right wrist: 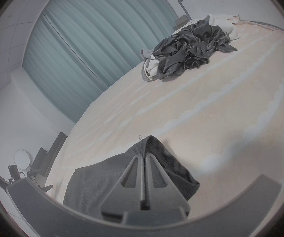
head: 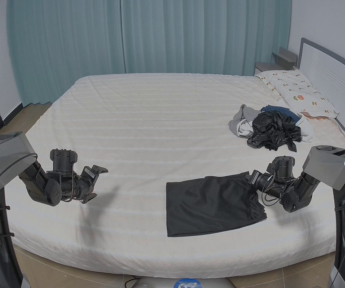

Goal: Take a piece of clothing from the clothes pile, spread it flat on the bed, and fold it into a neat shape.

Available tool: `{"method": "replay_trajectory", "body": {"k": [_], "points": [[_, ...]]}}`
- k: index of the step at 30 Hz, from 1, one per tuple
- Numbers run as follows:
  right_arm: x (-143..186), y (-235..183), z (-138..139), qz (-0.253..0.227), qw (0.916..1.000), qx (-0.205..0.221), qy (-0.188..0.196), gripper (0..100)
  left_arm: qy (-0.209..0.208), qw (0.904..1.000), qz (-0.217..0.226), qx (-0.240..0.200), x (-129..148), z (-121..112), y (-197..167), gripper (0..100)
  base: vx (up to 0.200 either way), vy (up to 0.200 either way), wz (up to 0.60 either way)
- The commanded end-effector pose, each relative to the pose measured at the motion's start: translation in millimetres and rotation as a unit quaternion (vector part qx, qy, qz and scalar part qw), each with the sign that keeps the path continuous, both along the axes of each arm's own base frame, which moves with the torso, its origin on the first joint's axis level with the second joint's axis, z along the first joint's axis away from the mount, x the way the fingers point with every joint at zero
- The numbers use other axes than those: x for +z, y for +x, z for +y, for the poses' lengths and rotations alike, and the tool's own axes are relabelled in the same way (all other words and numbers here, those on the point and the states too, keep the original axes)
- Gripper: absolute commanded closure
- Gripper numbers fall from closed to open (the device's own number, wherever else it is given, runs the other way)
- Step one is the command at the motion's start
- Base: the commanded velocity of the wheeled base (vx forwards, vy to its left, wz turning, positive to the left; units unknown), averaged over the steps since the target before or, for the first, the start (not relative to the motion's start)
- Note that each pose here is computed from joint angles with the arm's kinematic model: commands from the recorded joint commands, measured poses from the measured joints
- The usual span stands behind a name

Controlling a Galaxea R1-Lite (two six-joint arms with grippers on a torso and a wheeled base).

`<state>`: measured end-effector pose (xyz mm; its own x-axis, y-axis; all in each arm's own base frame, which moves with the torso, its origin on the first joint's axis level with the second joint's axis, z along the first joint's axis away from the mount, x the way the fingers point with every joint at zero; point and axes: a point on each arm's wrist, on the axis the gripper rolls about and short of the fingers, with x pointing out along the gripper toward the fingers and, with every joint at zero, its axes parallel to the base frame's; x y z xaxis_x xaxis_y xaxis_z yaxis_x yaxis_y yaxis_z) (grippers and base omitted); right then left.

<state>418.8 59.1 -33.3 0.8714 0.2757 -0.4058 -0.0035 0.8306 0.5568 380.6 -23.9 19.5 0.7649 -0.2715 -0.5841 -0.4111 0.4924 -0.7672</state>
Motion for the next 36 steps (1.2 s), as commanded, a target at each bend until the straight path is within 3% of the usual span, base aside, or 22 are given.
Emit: {"method": "replay_trajectory", "body": {"k": [1,20,21,33,34,36], "points": [[1,1,-6,-0.001,1.0000,-0.008,0.000,100,0.000,1.0000,0.001,0.000,-1,0,0,0,0.000,0.000,0.00],[0,4,-19,0.006,0.9995,-0.028,0.013,100,0.000,1.0000,0.001,-0.002,-1,-1,0,0,0.000,0.000,0.00],[-1,4,-19,0.007,0.9995,-0.028,0.012,0,0.000,1.0000,0.002,-0.001,-1,-1,0,0,0.000,0.000,0.00],[34,-37,-22,0.014,0.9999,-0.004,0.009,0,0.000,1.0000,0.002,-0.001,-2,-1,1,0,0.000,0.000,0.00],[38,-54,-22,0.021,0.9991,0.037,-0.006,0,0.001,1.0000,0.003,-0.002,-2,-1,1,0,0.000,0.000,0.00],[38,-55,-22,0.021,0.9990,0.039,-0.007,0,0.001,1.0000,0.003,-0.002,-2,-1,1,0,0.000,0.000,0.00]]}}
